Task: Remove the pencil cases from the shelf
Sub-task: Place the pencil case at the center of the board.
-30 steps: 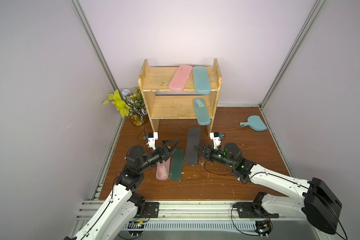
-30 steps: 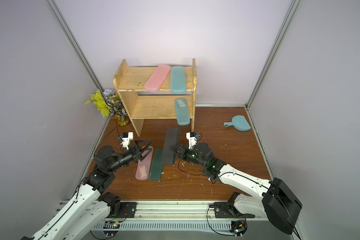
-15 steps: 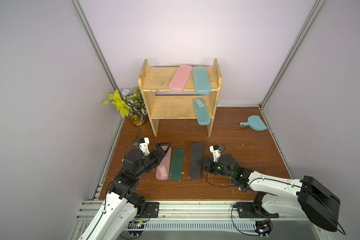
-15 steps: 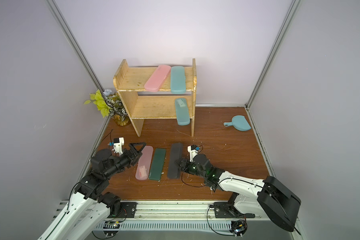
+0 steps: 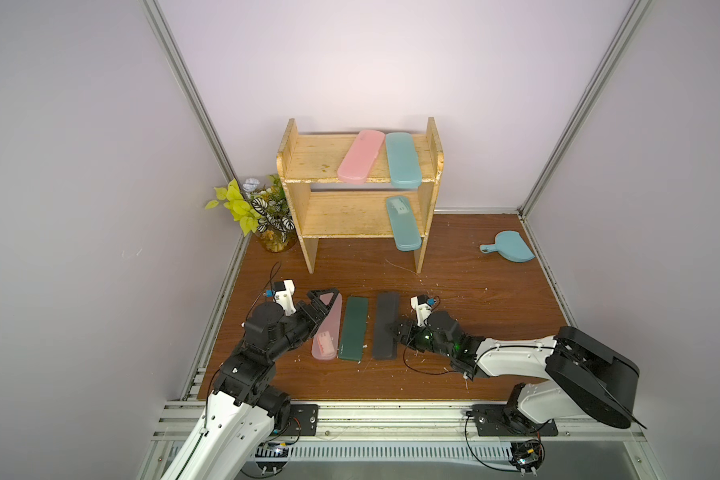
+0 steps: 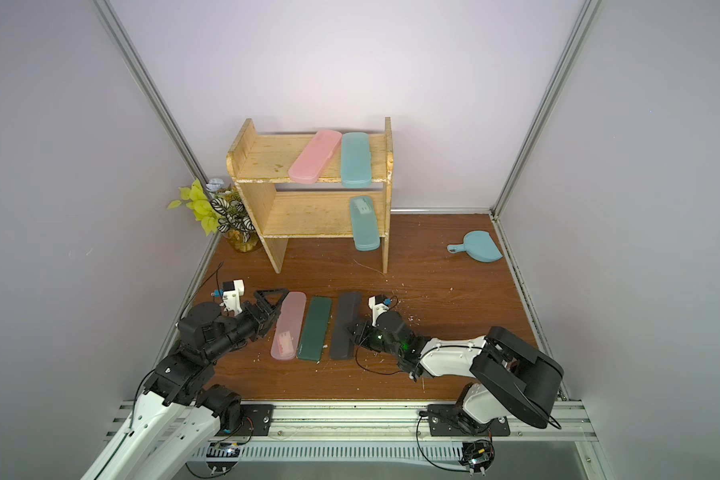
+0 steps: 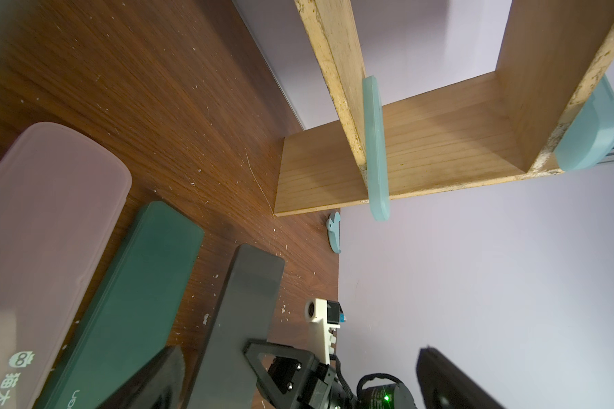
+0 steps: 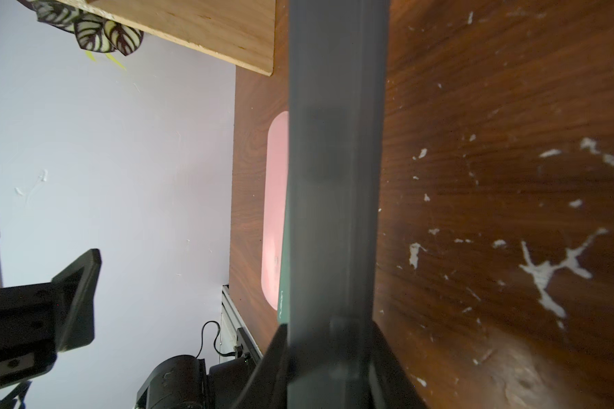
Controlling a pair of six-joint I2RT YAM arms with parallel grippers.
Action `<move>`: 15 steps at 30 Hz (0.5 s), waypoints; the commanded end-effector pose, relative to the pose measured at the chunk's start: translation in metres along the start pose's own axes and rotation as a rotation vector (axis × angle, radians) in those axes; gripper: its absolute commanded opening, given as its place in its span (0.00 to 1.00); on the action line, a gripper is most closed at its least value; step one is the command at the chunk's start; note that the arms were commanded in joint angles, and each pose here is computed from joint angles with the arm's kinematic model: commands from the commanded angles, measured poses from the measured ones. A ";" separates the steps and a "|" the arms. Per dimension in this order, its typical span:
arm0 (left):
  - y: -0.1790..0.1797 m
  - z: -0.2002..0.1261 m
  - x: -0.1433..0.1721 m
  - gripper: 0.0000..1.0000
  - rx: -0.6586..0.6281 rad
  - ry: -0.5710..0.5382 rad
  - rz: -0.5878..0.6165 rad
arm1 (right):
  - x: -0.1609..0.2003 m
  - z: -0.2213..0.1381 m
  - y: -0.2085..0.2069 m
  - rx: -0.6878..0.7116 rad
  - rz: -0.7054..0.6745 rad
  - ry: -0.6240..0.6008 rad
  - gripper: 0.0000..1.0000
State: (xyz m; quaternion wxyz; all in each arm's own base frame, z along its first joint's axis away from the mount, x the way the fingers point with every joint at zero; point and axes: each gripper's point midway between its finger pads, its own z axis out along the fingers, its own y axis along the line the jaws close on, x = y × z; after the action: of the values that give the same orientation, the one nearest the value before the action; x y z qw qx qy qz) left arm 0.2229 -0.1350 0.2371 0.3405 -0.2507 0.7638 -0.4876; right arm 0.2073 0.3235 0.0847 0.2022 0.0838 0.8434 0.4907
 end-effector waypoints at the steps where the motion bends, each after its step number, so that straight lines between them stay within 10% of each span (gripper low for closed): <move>1: -0.006 -0.005 -0.004 0.97 0.007 -0.024 0.000 | -0.006 0.005 0.036 -0.127 0.001 -0.009 0.21; 15: -0.004 -0.012 -0.006 0.96 0.001 -0.046 -0.014 | 0.006 0.035 0.032 -0.122 0.040 0.052 0.21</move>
State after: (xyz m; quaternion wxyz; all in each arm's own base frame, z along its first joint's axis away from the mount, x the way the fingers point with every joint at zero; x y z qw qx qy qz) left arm 0.2193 -0.1294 0.2384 0.3460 -0.2622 0.7586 -0.4860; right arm 0.2099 0.3509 0.0662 0.1677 0.0845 0.8453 0.5003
